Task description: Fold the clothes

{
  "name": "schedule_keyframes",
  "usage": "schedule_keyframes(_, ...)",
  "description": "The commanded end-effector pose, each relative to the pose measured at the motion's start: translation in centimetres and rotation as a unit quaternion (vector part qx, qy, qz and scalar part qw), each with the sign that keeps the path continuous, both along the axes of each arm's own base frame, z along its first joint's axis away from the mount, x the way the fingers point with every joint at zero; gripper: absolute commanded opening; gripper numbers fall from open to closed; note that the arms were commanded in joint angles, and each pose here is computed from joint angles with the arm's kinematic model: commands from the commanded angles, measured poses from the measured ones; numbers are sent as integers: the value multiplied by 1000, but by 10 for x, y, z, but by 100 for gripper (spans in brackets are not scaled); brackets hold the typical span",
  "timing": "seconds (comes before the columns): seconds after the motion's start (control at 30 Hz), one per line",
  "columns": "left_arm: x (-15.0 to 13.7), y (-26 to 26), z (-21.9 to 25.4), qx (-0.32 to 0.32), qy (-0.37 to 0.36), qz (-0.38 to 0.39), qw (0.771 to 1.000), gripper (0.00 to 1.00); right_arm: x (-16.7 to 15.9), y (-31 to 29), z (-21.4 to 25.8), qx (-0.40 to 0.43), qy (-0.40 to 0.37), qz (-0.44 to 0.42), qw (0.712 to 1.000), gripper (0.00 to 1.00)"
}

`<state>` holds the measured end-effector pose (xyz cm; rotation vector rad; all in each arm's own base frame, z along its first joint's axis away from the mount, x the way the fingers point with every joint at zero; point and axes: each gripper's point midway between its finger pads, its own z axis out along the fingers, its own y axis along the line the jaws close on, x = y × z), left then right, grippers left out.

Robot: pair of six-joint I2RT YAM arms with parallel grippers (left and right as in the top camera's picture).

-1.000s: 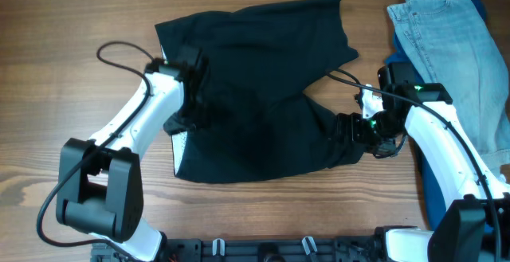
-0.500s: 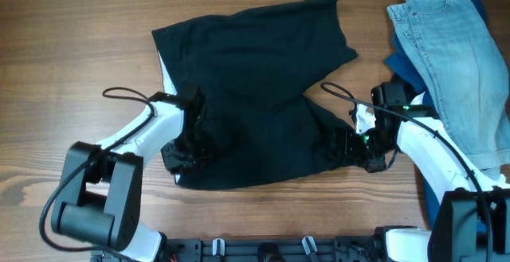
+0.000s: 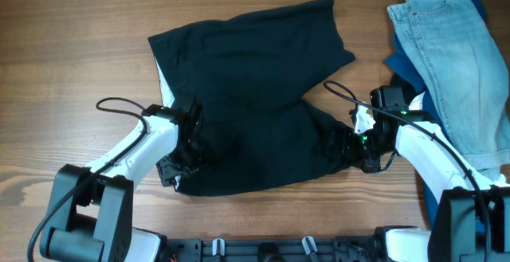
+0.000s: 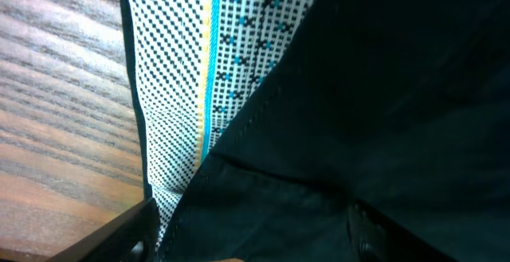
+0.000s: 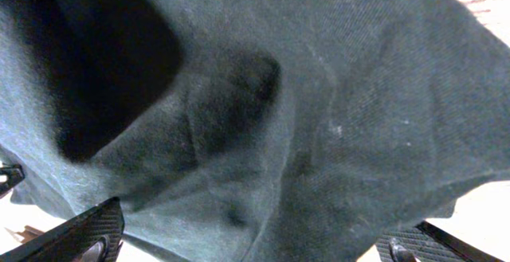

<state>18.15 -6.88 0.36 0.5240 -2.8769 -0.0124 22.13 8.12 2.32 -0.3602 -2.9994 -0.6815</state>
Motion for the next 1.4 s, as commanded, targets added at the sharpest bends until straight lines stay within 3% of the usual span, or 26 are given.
schedule_keyframes(0.0,-17,-1,2,-7,26,-4,1000,78,0,5,-1,12,3,-4,1000,100)
schedule_keyframes(0.1,-44,-2,-4,-20,68,-6,997,91,1,5,-1,12,2,-4,1000,100)
schedule_keyframes(0.13,-48,-1,-5,-19,75,-2,997,91,2,5,-1,12,1,-4,1000,100)
schedule_keyframes(0.27,-45,-6,-11,-31,64,17,997,84,2,5,-1,12,5,-14,1000,100)
schedule_keyframes(0.37,-39,-10,-13,-34,53,41,997,67,7,5,0,13,-6,-15,1000,96)
schedule_keyframes(0.4,-35,-11,-14,-35,45,46,997,59,10,5,0,15,-12,-15,1000,82)
schedule_keyframes(0.43,-31,-13,-15,-35,36,55,997,40,12,6,0,16,-16,-15,1000,57)
schedule_keyframes(0.47,-27,-14,-16,-37,30,61,997,31,14,8,1,23,-21,-13,999,43)
schedule_keyframes(0.5,-26,-14,-16,-36,28,66,997,15,15,9,2,25,-23,-13,999,15)
schedule_keyframes(0.53,-25,-14,-17,-37,25,66,997,8,15,9,2,25,-23,-13,999,4)
schedule_keyframes(0.57,-25,-14,-17,-37,25,66,997,4,15,9,2,25,-25,-10,999,4)
schedule_keyframes(0.9,6,-20,-9,-46,-35,88,994,4,26,4,1,10,-53,-4,999,5)
schedule_keyframes(1.07,51,-29,39,-74,-143,87,983,4,29,-8,-1,-29,-58,-11,998,5)
schedule_keyframes(1.23,71,-25,83,-82,-234,97,964,4,43,-22,25,-69,-114,-28,991,5)
schedule_keyframes(1.37,73,-22,91,-77,-253,98,959,4,64,-23,63,-69,-174,-32,982,5)
